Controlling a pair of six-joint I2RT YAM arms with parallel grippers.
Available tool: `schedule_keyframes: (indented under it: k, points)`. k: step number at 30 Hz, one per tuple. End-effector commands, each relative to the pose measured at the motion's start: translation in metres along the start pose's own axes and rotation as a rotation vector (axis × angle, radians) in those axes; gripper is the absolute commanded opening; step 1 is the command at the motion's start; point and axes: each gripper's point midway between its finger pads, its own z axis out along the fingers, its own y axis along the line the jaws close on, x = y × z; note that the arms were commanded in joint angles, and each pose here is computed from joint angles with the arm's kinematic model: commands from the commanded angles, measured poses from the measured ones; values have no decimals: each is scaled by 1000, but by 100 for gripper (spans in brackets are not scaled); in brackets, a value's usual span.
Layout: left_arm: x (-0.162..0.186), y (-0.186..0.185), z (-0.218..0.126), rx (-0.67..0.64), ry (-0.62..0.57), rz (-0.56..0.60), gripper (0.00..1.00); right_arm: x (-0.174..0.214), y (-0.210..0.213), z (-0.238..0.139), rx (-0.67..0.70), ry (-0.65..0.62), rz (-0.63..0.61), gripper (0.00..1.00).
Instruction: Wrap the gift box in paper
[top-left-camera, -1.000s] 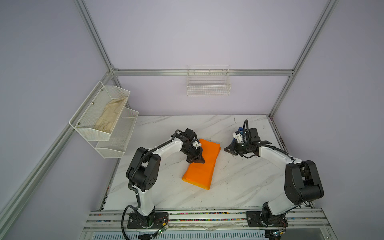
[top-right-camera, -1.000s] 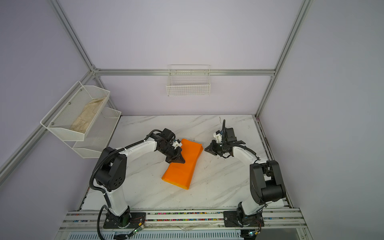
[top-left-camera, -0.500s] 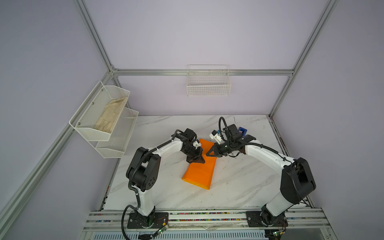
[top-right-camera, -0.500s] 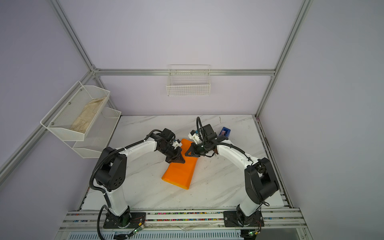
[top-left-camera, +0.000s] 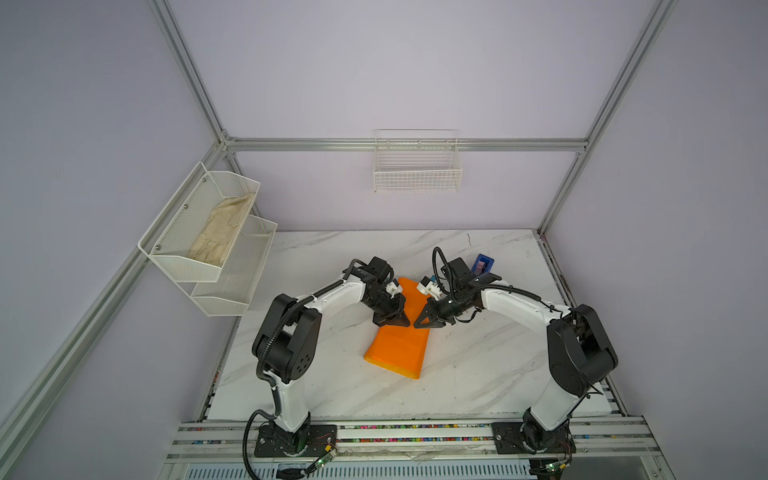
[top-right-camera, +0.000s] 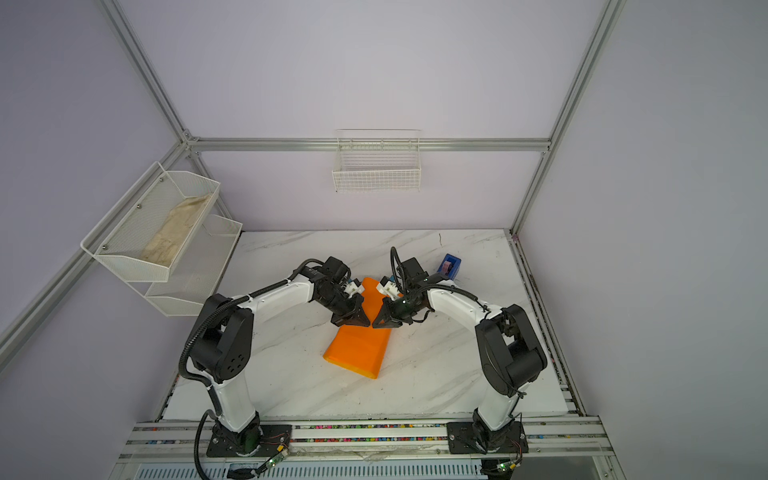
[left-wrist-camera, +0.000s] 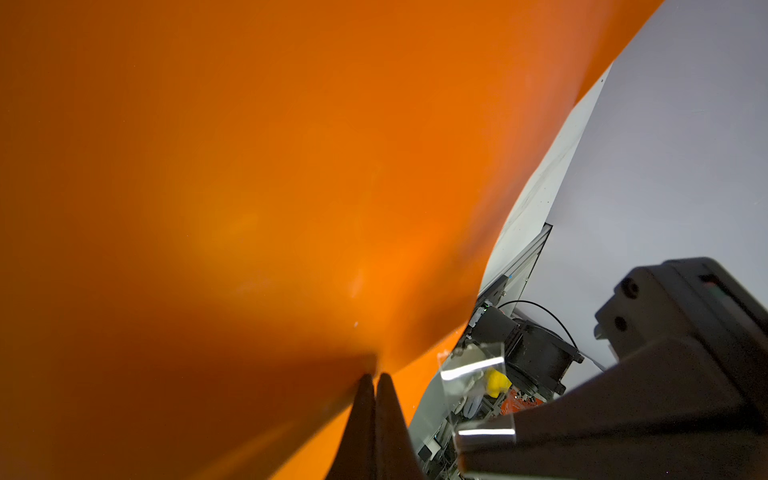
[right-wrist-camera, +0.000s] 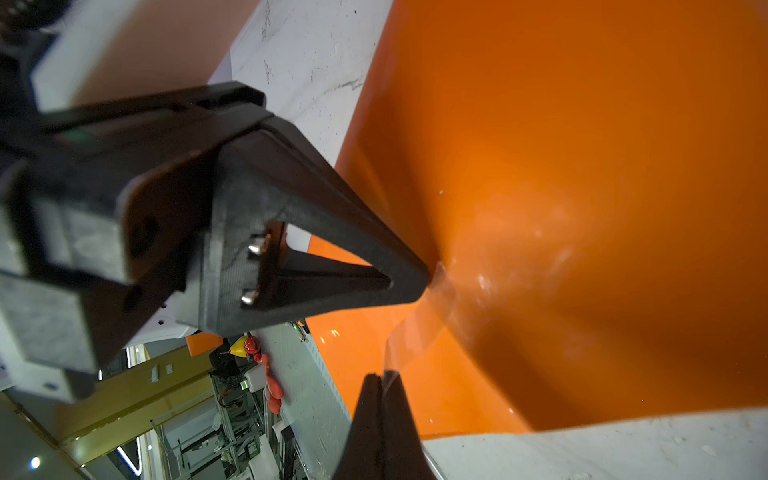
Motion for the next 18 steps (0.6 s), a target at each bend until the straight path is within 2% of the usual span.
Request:
schedule_keyframes:
  k: [1,8,18]
  points:
    - [1,30,-6,-132,-13,-48,0,12,-7,-3,21,28,51,0]
    - [1,29,-7,-133,-13,-45,0,13,-31,-3,106,45,84,0]
    - [1,31,-6,-137,-10,-49,0,9,-40,0,151,82,64,0]
